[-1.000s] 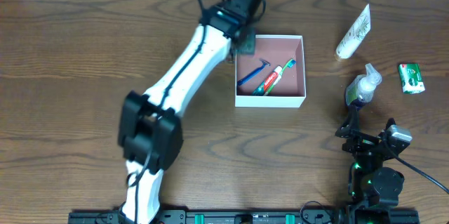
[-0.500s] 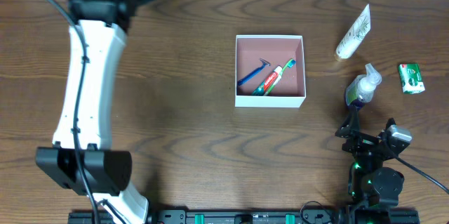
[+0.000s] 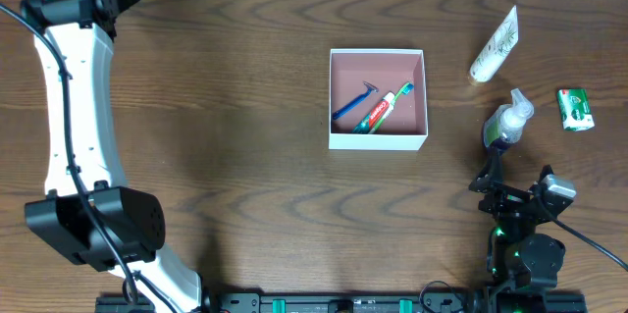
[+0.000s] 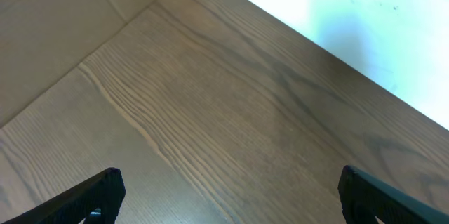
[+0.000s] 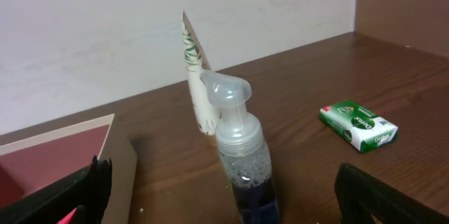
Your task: Pack container
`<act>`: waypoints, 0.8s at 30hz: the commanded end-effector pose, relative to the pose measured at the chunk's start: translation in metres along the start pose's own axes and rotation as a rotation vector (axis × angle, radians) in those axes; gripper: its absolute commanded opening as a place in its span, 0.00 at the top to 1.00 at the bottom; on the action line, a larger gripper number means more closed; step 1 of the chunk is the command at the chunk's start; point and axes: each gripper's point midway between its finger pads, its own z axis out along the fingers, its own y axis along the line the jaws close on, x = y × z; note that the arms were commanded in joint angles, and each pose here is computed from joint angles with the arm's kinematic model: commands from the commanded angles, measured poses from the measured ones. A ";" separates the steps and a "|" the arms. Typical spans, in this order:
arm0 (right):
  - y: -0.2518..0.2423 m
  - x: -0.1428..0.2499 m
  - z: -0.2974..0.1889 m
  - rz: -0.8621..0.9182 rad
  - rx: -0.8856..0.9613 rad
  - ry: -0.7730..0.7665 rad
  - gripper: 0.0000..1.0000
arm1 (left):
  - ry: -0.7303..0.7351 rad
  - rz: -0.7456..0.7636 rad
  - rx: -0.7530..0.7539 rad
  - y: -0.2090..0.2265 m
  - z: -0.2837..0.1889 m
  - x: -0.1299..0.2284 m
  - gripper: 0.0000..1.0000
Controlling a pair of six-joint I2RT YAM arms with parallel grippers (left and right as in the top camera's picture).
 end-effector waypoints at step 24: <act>0.039 -0.184 -0.058 0.012 -0.126 -0.648 0.01 | -0.005 0.006 -0.016 0.003 0.000 0.000 0.02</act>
